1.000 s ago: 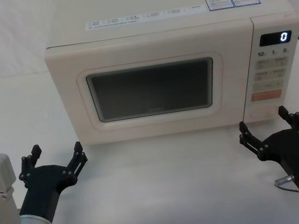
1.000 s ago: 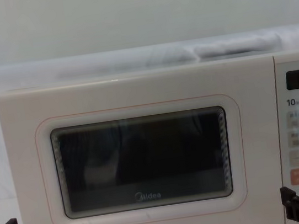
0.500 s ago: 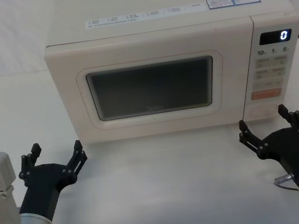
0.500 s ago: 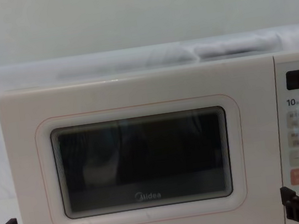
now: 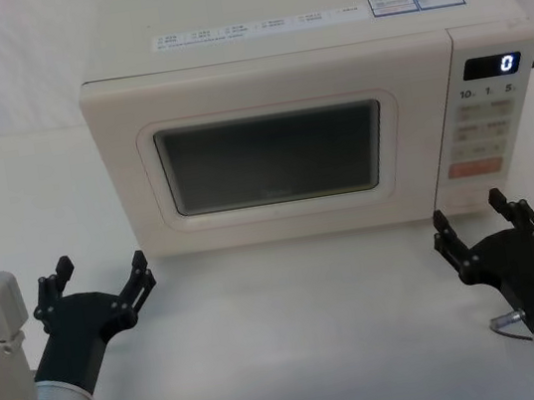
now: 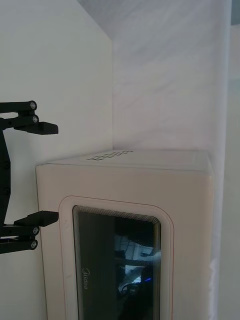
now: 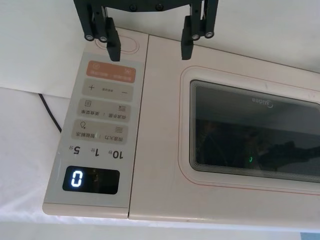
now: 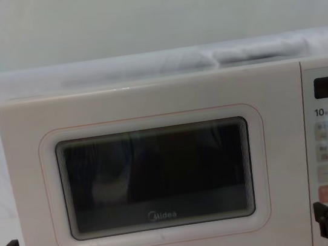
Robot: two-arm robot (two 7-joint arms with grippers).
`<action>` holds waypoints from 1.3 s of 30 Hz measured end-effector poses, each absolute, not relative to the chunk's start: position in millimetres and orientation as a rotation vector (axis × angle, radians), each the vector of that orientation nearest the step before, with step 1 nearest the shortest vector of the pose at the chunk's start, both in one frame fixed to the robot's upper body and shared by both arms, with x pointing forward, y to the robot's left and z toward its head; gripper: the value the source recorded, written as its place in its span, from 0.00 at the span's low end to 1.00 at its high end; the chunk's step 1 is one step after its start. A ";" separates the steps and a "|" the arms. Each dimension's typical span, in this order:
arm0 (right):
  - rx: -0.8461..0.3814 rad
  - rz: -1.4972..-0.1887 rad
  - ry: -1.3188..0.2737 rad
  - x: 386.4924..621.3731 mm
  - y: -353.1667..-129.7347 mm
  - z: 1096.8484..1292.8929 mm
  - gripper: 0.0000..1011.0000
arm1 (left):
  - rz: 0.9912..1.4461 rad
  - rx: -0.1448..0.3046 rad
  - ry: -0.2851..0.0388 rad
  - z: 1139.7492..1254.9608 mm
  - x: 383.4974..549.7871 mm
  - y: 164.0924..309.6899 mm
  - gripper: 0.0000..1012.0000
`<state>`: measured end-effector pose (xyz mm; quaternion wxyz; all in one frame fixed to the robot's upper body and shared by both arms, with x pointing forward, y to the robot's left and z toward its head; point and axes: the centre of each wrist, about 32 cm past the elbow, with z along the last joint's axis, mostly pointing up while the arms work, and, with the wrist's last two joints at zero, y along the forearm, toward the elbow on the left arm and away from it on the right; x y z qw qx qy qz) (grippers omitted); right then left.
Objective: Press the button to open the microwave door with one hand; close the microwave door with the other hand.
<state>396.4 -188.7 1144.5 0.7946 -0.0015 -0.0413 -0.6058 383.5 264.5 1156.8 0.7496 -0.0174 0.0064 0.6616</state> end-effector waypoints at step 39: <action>-0.003 -1.302 -0.089 396.4 -188.7 1144.5 0.00 | 1.446 -0.038 0.014 1156.8 383.5 264.5 0.99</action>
